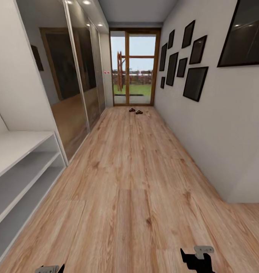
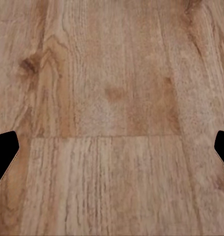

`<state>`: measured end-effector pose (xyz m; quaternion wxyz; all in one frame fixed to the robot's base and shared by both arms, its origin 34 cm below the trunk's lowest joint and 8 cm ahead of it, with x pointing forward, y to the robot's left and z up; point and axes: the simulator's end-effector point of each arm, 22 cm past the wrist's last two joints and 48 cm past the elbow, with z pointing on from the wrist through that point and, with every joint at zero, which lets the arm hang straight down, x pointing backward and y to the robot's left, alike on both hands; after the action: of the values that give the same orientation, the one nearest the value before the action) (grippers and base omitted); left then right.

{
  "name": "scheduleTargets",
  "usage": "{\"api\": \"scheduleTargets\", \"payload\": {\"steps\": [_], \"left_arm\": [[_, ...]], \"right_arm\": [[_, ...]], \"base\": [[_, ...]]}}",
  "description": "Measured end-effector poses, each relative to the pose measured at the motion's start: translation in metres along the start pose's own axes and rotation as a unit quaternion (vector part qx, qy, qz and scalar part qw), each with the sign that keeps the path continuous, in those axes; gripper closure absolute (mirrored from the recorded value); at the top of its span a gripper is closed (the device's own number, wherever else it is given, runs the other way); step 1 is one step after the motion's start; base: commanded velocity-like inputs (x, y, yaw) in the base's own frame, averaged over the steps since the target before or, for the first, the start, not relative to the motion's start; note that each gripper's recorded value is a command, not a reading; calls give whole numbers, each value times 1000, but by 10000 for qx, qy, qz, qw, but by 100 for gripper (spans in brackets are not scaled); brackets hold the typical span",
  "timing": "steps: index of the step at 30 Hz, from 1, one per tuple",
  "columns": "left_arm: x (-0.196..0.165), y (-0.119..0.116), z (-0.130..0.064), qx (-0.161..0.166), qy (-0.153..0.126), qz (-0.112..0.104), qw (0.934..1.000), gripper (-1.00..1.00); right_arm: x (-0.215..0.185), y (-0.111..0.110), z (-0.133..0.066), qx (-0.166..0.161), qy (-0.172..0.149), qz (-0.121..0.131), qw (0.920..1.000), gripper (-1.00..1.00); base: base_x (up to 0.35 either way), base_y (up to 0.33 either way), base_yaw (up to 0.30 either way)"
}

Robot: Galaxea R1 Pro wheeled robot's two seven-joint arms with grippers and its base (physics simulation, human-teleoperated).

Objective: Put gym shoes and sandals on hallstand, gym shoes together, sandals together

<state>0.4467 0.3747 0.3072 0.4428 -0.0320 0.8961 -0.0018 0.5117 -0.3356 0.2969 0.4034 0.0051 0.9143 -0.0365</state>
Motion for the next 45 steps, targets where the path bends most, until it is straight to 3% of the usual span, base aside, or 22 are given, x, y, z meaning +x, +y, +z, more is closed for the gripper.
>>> {"api": "scheduleTargets", "payload": {"steps": [45], "left_arm": [[11,1,-3,-13,124,-14,9999,-100]], "right_arm": [[1,3,0,-26,12,-3,10000,-100]], "base": [[339,0,0]]}}
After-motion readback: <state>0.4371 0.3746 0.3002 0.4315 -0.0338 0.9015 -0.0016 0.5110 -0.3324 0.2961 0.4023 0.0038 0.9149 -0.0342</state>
